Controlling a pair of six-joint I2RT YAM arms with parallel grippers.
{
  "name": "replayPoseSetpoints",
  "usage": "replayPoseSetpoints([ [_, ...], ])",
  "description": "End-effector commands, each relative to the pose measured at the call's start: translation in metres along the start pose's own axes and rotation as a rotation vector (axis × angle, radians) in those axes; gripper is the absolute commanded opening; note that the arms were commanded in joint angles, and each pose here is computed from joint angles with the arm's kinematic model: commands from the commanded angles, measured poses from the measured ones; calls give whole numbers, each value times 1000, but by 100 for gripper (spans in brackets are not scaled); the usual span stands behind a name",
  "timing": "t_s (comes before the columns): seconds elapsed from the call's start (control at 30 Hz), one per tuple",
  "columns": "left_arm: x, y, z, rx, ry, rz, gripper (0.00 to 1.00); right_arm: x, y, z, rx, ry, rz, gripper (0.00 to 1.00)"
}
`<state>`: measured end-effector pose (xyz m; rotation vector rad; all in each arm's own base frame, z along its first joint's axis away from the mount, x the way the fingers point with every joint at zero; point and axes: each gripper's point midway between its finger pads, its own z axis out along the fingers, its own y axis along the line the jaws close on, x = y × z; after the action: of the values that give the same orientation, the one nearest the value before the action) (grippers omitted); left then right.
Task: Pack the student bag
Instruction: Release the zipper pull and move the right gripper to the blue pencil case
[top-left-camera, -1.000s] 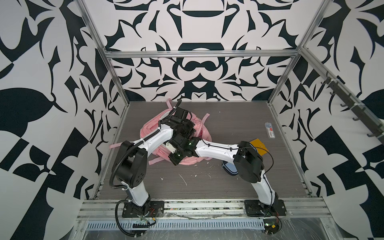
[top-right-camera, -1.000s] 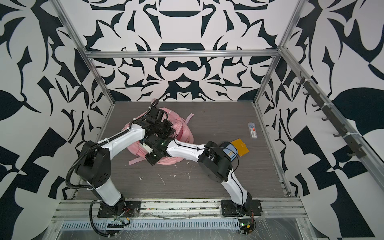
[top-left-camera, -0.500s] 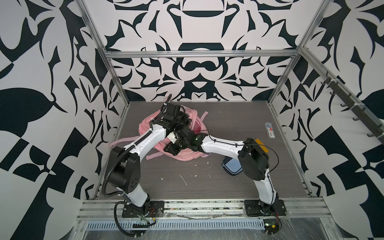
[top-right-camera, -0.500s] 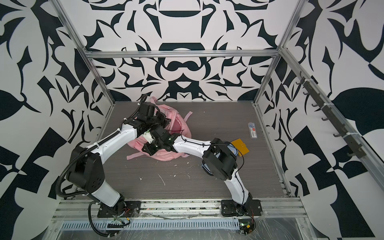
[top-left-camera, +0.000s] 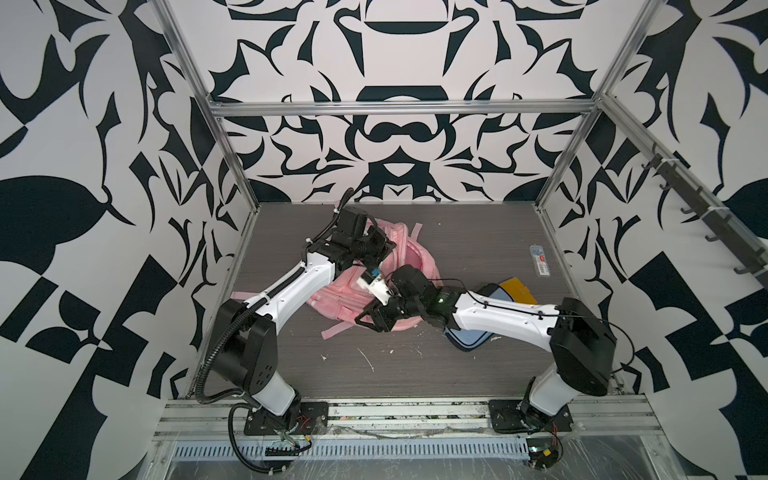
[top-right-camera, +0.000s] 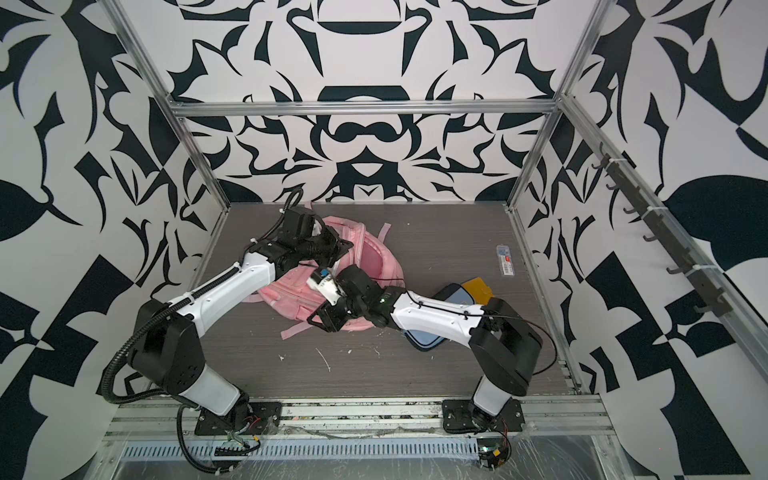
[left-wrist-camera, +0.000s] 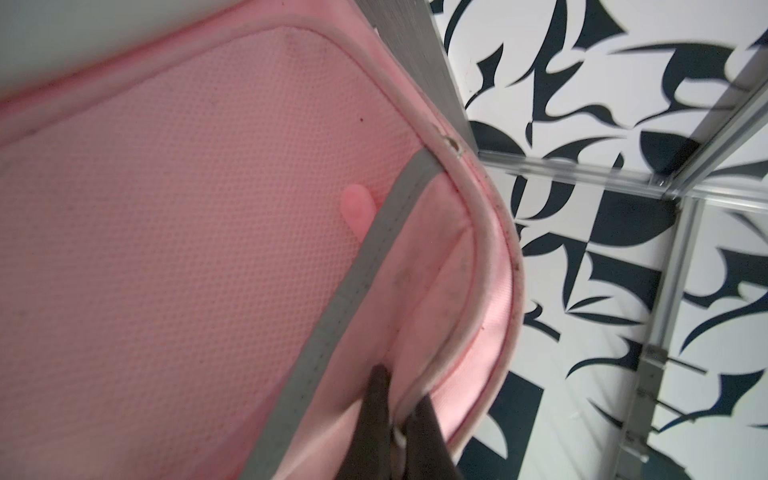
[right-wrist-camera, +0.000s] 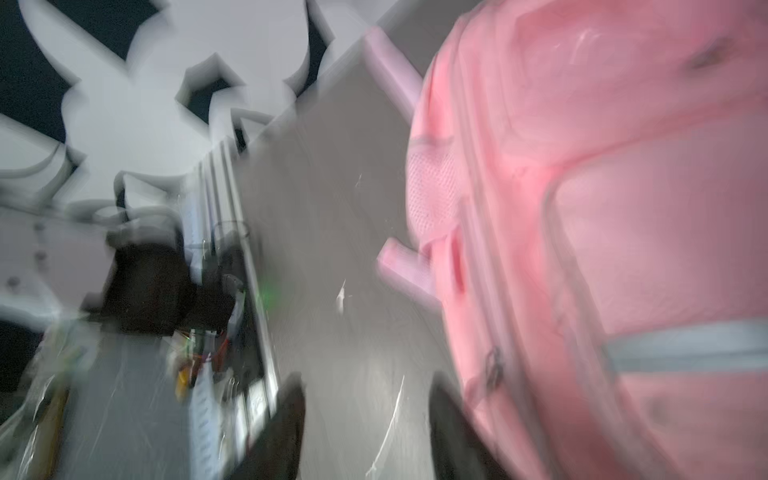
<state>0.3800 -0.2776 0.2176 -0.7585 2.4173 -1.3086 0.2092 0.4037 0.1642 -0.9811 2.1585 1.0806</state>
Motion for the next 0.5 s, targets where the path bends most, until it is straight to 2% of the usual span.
replayPoseSetpoints([
  [0.0,-38,0,-9,17,-68,29,0,-49,5,-71,61,-237,7,51],
  [0.1,-44,3,-6,26,-66,41,0,-42,-18,-118,187,-287,99,55],
  [0.23,-49,0,-11,30,-73,89,0,-25,-56,-185,374,-326,282,60],
  [0.33,-50,-2,-13,39,-59,124,0,1,-82,-222,515,-317,413,66],
  [0.47,-45,-7,-15,41,-35,189,0,48,-110,-252,689,-268,612,70],
])
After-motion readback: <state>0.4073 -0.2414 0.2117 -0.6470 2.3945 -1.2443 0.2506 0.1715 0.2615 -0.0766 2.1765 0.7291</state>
